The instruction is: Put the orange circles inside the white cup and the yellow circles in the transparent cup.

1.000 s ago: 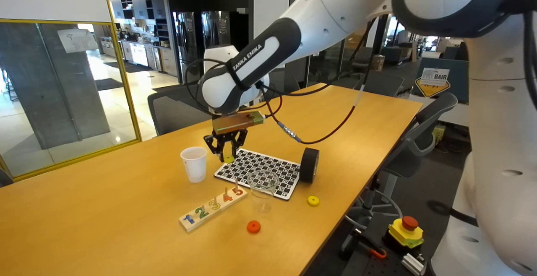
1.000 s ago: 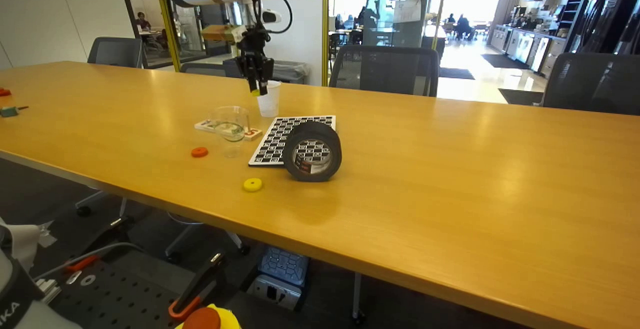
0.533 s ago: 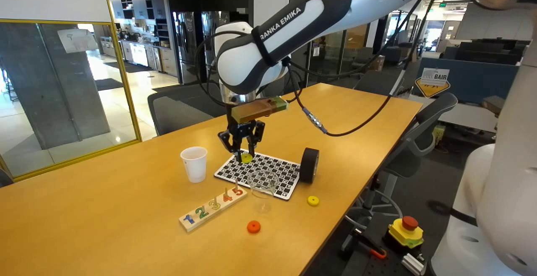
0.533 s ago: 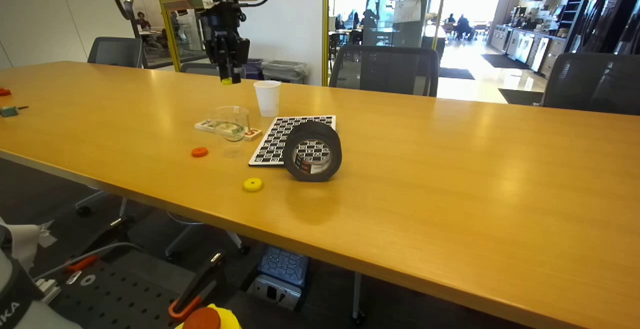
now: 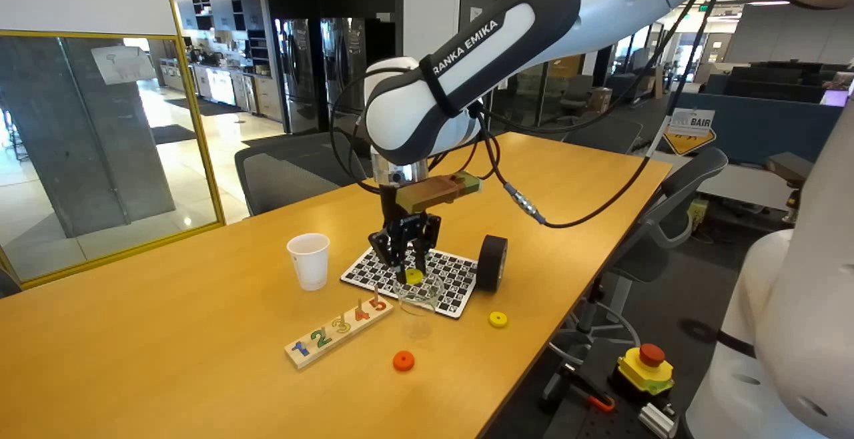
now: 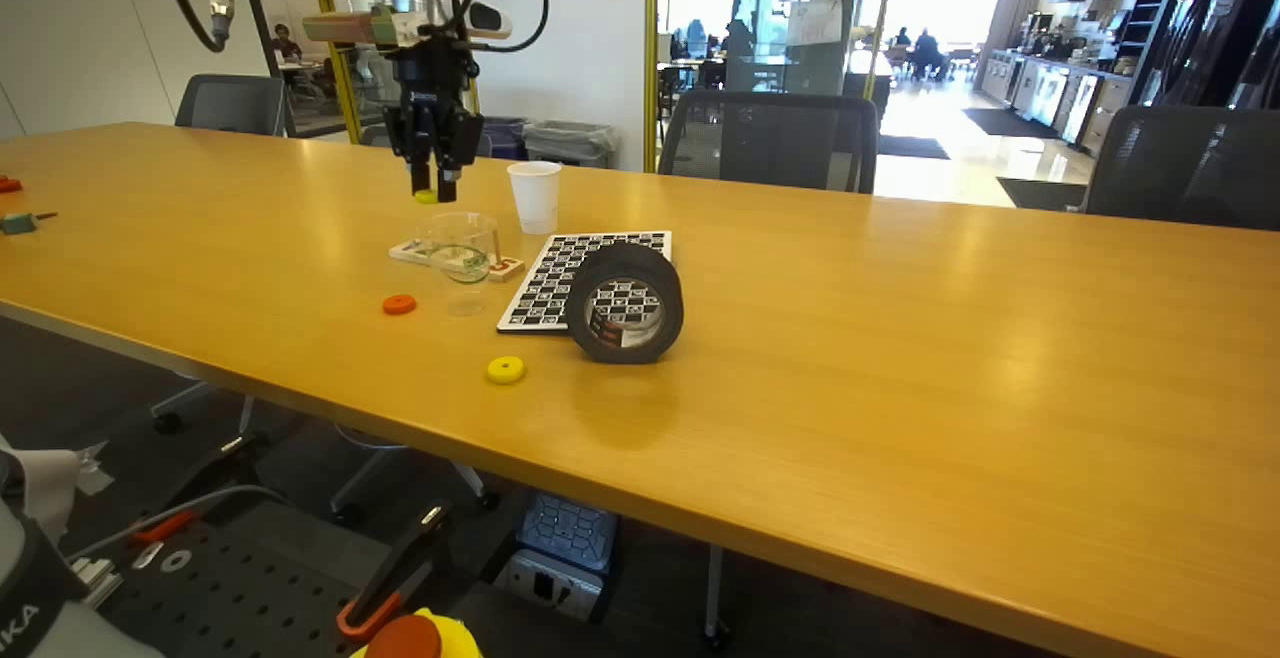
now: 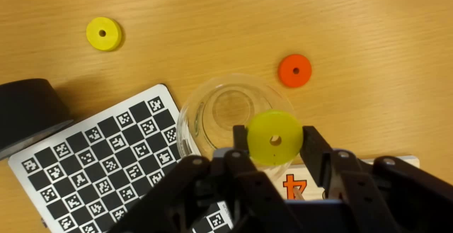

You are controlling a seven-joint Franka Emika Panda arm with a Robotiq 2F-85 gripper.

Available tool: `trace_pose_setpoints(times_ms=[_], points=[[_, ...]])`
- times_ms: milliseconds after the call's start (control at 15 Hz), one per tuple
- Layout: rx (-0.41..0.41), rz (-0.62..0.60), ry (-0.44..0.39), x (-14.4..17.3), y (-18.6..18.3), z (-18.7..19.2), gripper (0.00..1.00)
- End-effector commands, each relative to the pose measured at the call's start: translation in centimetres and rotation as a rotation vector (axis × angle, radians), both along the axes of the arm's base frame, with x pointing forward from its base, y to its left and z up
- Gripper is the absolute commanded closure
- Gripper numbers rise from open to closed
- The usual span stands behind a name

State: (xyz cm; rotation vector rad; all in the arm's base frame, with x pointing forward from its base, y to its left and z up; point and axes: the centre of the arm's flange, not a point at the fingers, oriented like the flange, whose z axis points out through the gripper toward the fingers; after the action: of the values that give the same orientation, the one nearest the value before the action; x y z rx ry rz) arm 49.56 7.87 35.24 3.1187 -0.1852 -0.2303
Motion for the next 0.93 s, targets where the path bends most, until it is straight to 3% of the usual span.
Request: trace_pose_setpoints(times_ms=[0, 400, 533, 667, 867], points=[[0.038, -0.001, 0.018, -0.1, -1.1, -1.3, 0.78], [0.042, -0.014, 0.037, 0.4, -2.1, -2.8, 0.78], [0.034, -0.024, 0.034, 0.5, -2.1, -3.0, 0.32], [0.031, -0.033, 0.023, 0.6, -2.2, -3.0, 0.28], [0.023, -0.041, -0.004, 0.3, -2.2, -2.4, 0.05]])
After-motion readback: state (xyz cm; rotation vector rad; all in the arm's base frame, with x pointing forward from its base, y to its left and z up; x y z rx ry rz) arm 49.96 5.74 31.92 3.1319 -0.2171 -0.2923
